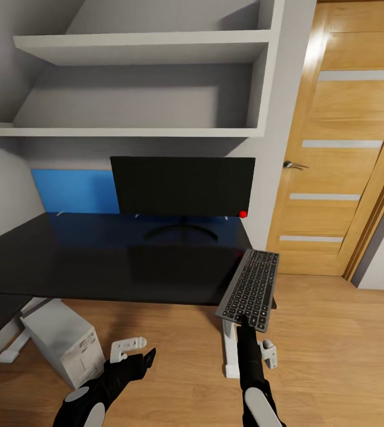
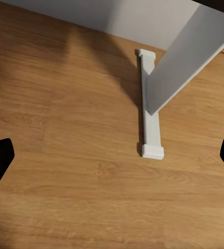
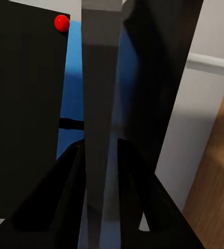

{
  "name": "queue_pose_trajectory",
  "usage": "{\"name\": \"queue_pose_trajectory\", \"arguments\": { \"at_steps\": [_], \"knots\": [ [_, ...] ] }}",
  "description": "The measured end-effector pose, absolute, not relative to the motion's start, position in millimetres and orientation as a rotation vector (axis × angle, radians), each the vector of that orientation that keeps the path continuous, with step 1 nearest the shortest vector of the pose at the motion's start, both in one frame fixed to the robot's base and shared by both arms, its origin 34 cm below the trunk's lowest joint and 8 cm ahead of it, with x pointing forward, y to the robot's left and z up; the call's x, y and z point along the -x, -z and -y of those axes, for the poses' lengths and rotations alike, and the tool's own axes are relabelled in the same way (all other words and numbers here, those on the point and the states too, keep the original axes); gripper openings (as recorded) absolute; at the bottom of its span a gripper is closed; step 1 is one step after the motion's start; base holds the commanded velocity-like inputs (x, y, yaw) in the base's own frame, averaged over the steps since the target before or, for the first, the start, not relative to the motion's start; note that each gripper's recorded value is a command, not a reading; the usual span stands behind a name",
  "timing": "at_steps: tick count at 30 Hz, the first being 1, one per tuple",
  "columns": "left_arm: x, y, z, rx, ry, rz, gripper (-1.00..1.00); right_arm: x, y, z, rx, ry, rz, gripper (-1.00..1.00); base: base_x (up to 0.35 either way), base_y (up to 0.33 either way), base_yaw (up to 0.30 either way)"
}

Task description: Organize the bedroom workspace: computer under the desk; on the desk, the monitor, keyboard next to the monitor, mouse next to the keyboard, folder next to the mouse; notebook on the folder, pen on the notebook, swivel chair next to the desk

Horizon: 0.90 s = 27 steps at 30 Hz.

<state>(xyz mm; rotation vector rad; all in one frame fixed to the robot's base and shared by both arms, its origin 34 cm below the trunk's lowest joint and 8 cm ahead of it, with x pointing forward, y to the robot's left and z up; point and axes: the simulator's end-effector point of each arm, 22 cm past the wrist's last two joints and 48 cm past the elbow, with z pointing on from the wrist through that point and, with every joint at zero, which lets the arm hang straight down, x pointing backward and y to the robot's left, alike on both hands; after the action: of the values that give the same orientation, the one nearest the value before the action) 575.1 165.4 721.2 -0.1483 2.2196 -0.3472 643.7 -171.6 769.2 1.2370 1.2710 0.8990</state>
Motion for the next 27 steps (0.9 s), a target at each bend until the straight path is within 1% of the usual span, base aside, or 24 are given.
{"name": "queue_pose_trajectory", "arguments": {
  "at_steps": [6, 11, 24, 25, 27],
  "knots": [
    [-575.4, -721.3, -166.8, 0.148, 0.344, -2.218, 1.00, -643.7, -768.9, 171.6, -1.239, -0.899, -1.272, -1.00, 0.008, 0.006, 0.000],
    [-575.3, -721.2, -167.2, 0.148, 0.343, -2.219, 1.00, -643.7, -768.1, 170.7, -1.239, -0.901, -1.278, -1.00, 0.133, 0.100, 0.000],
    [-575.2, -721.2, -166.6, 0.146, 0.343, -2.219, 1.00, -643.9, -767.4, 171.6, -1.235, -0.892, -1.286, -1.00, 0.004, 0.003, 0.000],
    [-575.2, -721.2, -166.6, 0.146, 0.343, -2.219, 1.00, -644.0, -767.5, 171.6, -1.235, -0.892, -1.285, 1.00, 0.000, 0.000, 0.000],
    [-575.2, -721.1, -166.5, 0.146, 0.343, -2.220, 1.00, -643.5, -765.4, 172.1, -1.247, -0.893, -1.286, 1.00, 0.000, 0.000, 0.000]
  ]
}}
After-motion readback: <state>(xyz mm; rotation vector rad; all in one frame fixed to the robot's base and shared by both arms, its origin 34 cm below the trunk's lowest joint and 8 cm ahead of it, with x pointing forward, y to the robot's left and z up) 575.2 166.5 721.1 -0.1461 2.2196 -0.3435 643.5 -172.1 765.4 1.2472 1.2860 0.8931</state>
